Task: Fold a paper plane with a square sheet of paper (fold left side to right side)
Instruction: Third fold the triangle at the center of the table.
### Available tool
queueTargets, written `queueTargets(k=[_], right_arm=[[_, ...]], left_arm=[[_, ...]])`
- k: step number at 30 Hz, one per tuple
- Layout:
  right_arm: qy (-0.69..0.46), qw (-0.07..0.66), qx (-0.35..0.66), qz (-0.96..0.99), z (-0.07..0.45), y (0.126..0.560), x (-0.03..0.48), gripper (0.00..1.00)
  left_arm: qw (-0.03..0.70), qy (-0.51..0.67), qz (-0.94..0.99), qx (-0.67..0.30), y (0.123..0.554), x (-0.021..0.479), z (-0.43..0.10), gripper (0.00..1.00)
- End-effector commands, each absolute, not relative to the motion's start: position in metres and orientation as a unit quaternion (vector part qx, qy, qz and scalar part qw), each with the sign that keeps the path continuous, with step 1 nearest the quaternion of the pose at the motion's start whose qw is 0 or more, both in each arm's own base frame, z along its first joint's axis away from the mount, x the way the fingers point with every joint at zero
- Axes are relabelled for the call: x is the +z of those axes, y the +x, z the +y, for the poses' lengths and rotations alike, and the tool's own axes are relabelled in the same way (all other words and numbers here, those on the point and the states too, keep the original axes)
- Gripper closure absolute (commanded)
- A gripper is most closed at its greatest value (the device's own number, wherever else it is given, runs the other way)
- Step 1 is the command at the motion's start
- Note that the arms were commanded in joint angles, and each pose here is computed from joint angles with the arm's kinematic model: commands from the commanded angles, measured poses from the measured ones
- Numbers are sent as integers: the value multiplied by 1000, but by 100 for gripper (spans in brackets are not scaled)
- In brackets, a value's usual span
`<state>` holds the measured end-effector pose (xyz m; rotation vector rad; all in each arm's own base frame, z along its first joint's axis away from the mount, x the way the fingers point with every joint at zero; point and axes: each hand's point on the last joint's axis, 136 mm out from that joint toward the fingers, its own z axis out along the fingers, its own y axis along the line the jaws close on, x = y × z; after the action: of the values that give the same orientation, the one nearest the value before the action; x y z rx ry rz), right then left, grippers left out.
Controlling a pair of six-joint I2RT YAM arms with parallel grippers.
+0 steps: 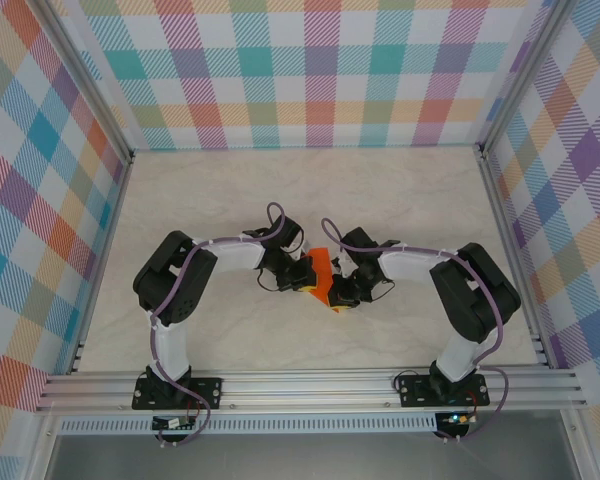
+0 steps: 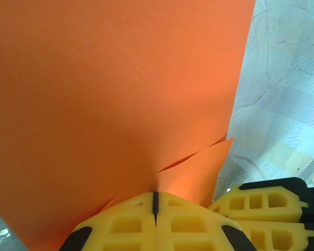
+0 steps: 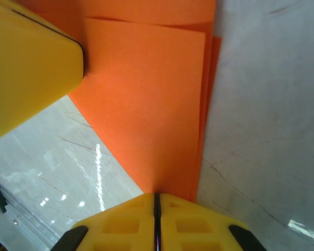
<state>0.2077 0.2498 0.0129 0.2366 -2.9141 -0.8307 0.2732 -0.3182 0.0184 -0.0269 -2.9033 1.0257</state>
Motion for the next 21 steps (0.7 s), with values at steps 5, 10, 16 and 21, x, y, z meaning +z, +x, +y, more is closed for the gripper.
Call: queueTargets(k=[5,10,16,21], right_arm=[[57,94,-223,-969,227,186,-5,91],[54,97,-215,-970,216,175,-3,91],[49,99,-201,-973,201,165,-1,91],[58,79,-214,-972,206,172,19,91]], left_arm=[[60,7,-965,254,256,-16,-291,100],[60,6,-966,253,257,-16,-290,100],[58,5,-966,251,258,-15,-290,100],[57,5,-966,253,259,-13,-291,100]])
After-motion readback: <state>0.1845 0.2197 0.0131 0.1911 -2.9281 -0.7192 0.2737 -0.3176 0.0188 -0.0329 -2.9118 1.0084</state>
